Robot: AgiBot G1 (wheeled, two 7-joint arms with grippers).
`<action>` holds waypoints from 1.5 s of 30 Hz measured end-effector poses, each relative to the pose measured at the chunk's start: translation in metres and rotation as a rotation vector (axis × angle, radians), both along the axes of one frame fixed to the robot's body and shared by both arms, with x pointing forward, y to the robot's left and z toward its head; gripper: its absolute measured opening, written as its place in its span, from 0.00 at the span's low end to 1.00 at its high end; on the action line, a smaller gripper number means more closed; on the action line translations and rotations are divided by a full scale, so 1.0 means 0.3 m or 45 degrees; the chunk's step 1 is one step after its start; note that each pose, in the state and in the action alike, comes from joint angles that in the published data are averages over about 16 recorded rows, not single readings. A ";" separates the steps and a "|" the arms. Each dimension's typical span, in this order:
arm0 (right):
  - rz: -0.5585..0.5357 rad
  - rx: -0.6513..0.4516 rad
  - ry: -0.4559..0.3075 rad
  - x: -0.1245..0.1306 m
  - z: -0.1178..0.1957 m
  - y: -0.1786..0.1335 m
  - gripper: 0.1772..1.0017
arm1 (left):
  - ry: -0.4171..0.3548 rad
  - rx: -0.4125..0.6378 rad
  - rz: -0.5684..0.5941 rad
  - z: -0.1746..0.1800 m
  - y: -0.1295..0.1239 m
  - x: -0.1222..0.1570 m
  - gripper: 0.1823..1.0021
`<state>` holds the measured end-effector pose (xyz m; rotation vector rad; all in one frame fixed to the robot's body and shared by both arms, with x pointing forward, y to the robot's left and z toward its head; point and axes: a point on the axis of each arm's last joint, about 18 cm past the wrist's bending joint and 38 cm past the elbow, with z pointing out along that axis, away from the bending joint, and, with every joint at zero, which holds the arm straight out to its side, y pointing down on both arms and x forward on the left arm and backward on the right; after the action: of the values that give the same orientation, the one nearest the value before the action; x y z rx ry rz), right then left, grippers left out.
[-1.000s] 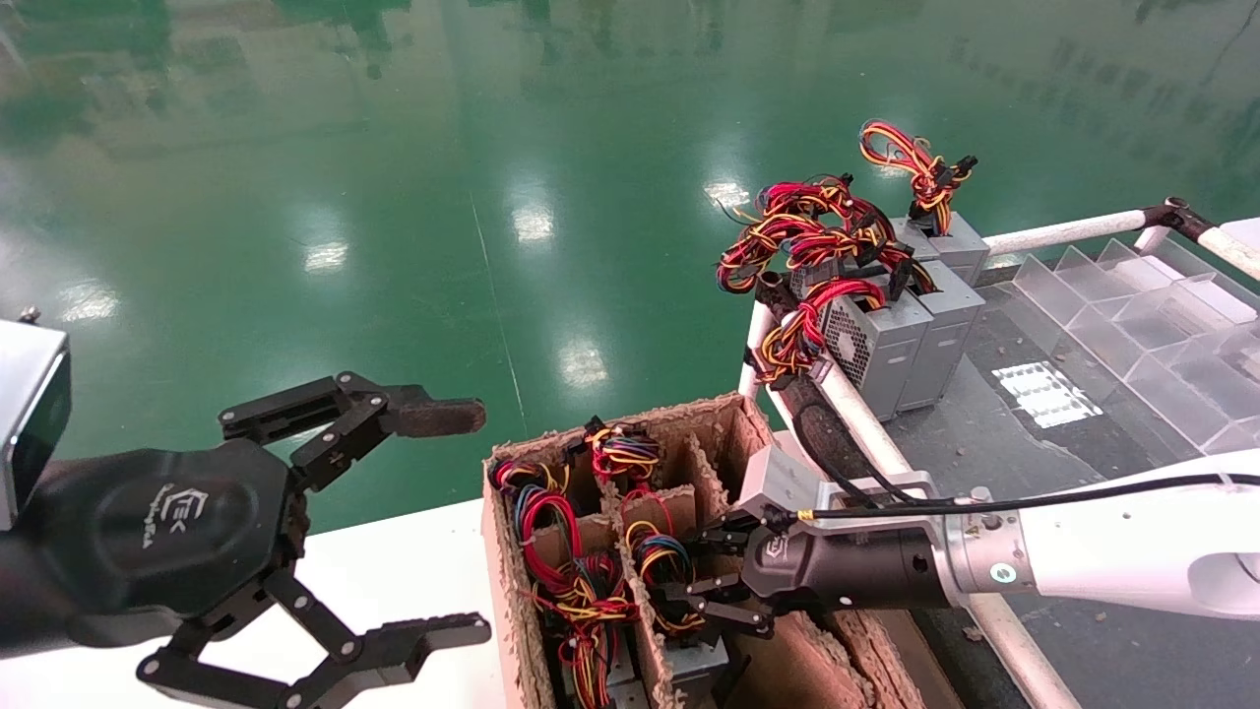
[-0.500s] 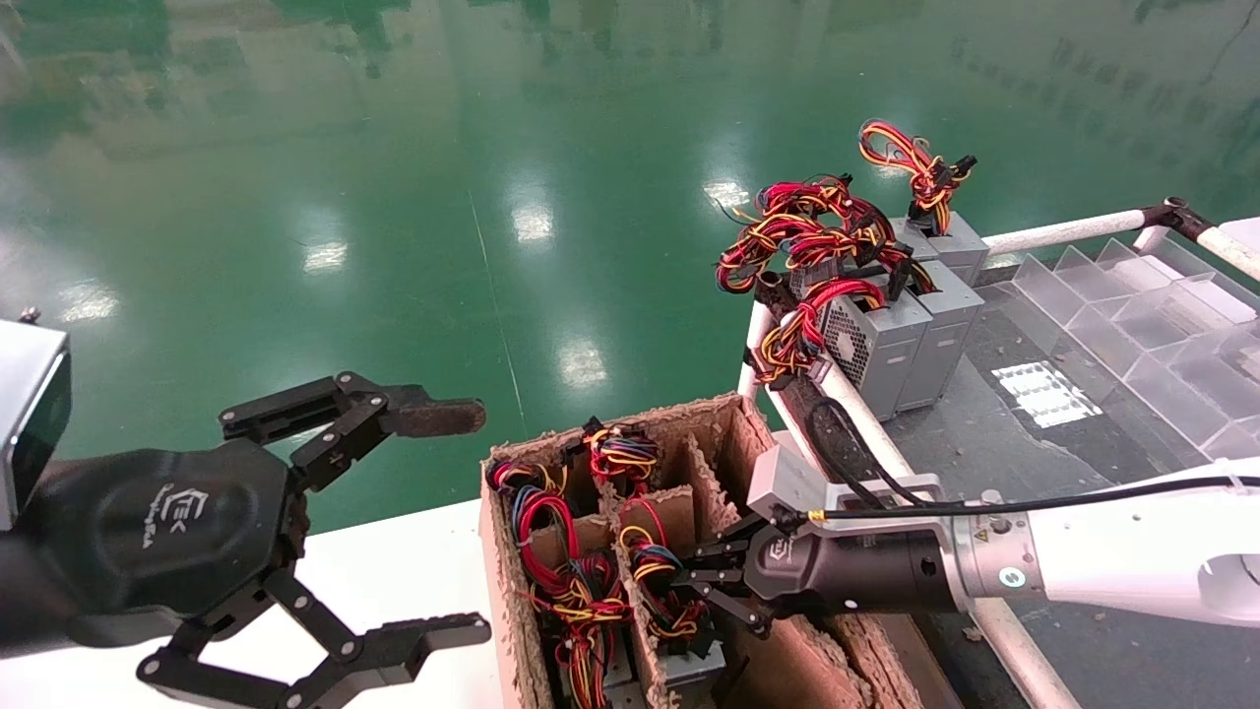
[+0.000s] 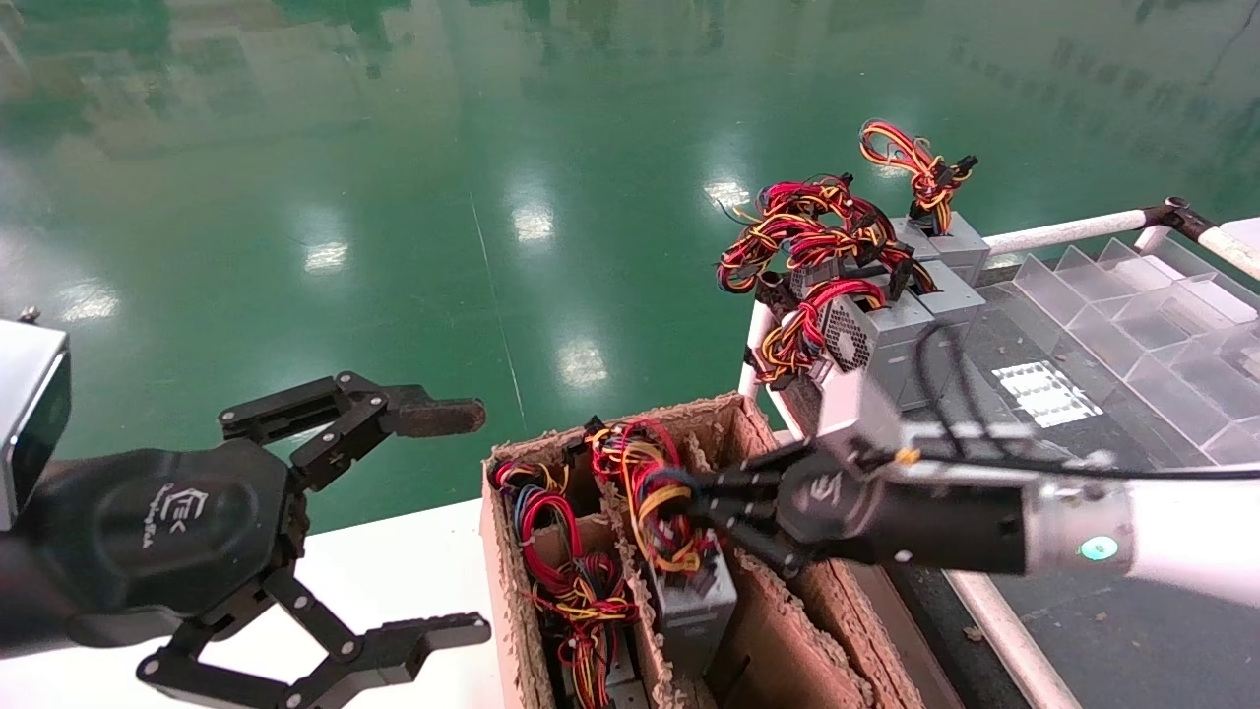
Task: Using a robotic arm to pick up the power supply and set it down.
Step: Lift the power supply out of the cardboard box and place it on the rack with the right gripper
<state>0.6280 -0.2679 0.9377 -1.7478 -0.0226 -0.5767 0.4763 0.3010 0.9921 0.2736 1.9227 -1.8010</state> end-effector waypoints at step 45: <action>-0.686 0.264 -0.286 -0.159 0.342 -0.722 0.06 | 0.000 0.000 0.000 0.000 0.000 0.000 1.00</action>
<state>0.5802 -0.4846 1.0404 -1.4752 0.3491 -1.1247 0.4763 0.3010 0.9921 0.2736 1.9227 -1.8010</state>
